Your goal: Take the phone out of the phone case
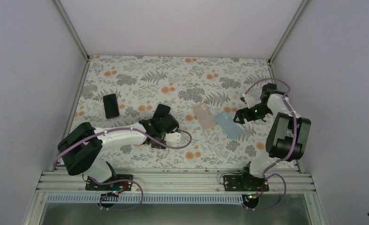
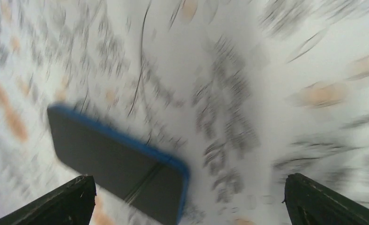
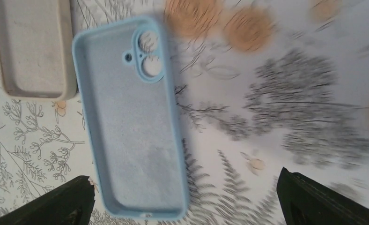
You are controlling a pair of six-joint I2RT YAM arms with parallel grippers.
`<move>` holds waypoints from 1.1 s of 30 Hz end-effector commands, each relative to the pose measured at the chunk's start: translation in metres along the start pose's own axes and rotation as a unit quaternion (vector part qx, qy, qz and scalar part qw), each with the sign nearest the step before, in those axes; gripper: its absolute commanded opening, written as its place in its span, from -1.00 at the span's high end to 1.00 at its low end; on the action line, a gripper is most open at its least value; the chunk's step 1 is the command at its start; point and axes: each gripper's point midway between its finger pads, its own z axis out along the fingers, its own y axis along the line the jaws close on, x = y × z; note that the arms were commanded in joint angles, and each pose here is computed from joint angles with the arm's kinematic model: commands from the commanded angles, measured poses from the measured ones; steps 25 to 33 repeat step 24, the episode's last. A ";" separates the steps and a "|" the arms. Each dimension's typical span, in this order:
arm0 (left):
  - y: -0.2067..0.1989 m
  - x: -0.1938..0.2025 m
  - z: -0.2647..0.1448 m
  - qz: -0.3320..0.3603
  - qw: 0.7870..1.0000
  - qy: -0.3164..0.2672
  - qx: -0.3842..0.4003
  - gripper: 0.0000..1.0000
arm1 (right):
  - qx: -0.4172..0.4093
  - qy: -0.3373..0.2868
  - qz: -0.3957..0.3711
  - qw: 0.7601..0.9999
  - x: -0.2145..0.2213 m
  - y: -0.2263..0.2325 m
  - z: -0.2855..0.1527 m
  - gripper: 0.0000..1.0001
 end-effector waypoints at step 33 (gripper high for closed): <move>0.206 0.075 -0.114 -0.346 0.903 -0.250 -0.054 -1.00 | 0.145 -0.334 -0.108 0.925 -0.084 0.030 -0.132 -1.00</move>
